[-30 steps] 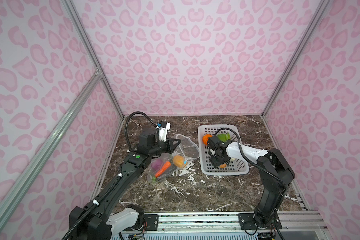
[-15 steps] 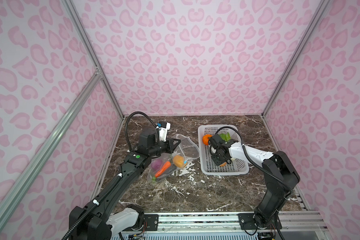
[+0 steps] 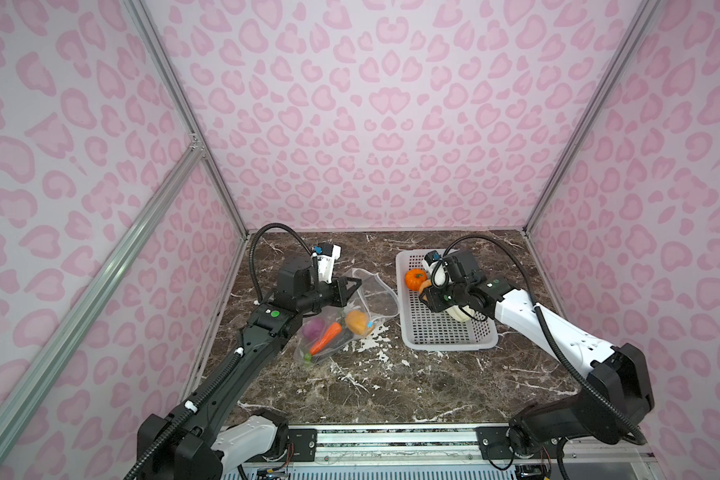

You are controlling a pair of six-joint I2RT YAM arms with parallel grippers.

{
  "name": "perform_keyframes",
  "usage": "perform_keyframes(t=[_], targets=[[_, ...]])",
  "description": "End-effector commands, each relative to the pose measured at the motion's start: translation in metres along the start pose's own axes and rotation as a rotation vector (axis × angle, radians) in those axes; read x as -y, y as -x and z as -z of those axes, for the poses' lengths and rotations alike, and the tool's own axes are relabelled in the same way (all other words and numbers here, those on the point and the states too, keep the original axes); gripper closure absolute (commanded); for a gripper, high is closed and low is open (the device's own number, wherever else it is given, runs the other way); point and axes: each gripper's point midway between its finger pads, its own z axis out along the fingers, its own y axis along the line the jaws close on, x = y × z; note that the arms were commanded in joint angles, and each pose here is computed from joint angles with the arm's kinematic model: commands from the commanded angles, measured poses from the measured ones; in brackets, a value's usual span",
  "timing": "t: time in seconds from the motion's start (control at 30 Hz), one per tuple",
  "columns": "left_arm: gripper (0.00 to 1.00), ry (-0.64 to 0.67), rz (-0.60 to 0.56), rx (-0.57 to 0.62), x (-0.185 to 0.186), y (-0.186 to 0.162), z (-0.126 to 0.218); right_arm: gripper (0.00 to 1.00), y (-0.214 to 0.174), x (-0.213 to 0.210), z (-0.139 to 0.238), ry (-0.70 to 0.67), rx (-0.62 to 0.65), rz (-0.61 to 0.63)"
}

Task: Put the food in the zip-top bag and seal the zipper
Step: 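Carry the tan potato over and into the open bag with the right gripper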

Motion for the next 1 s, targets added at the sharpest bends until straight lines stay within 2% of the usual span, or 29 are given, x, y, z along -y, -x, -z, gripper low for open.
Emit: perform_keyframes(t=[0.0, 0.13, 0.27, 0.8, 0.97], targets=[[0.98, -0.015, -0.017, 0.020, 0.004, 0.005, 0.002, 0.60, 0.031, -0.046, 0.008, 0.231, 0.138, -0.008], [0.98, -0.016, -0.018, 0.020, 0.005, 0.004, 0.002, 0.59, 0.049, -0.090, 0.016, 0.370, 0.219, 0.055], [0.98, -0.020, -0.017, 0.018, 0.006, 0.004, 0.002, 0.59, 0.053, -0.122, 0.009, 0.429, 0.216, 0.119], [0.98, -0.036, -0.025, 0.022, 0.011, 0.006, 0.005, 0.60, 0.040, -0.132, -0.052, 0.343, 0.163, 0.098], [0.98, -0.036, -0.026, 0.022, 0.011, 0.006, 0.005, 0.57, 0.032, -0.133, -0.073, 0.288, 0.109, 0.118]])
